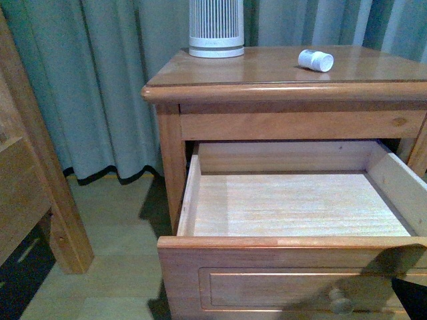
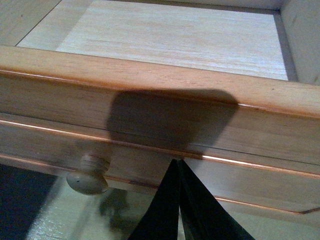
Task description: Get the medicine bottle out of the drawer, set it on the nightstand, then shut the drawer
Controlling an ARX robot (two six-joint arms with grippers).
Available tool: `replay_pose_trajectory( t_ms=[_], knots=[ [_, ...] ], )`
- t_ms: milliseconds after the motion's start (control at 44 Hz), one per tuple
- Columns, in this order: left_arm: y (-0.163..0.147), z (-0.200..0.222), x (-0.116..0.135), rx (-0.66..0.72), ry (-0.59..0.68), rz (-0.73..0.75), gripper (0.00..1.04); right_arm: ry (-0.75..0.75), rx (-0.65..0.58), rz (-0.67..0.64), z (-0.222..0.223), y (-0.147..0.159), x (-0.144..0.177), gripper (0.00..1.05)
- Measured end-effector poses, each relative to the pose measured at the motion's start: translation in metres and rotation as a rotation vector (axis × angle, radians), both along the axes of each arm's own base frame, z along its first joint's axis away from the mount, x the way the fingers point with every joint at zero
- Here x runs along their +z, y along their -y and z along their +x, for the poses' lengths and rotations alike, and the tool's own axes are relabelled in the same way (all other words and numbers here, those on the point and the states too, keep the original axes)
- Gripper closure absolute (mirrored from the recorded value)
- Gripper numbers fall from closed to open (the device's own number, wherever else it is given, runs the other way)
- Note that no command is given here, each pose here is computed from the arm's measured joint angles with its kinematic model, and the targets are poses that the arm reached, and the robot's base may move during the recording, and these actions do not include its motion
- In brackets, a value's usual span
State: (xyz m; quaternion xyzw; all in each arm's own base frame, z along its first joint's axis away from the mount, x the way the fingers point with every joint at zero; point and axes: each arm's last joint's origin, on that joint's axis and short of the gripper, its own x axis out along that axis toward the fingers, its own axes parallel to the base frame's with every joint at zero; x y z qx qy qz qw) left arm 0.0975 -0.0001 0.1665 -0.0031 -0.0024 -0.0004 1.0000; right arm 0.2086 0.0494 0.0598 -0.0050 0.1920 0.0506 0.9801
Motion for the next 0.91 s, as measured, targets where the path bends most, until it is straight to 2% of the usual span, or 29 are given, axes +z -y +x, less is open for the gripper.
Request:
replay_pose_trajectory(
  t_ms=[205, 364, 500, 750, 909],
  knots=[
    [0.0, 0.0, 0.0, 0.0, 0.0, 0.0, 0.06, -0.017, 0.006, -0.036, 0.013, 0.004, -0.009, 1.01],
    [0.0, 0.0, 0.0, 0.0, 0.0, 0.0, 0.06, -0.032, -0.082, -0.128, 0.084, 0.022, -0.035, 1.01],
    [0.0, 0.0, 0.0, 0.0, 0.001, 0.0, 0.06, 0.004, -0.114, -0.128, 0.115, 0.028, -0.021, 1.01],
    [0.0, 0.0, 0.0, 0.0, 0.001, 0.0, 0.06, -0.001, -0.085, -0.125, 0.126, 0.025, -0.016, 1.01],
    [0.0, 0.0, 0.0, 0.0, 0.001, 0.0, 0.06, 0.041, -0.055, -0.14, 0.142, 0.019, -0.003, 1.01]
  ],
)
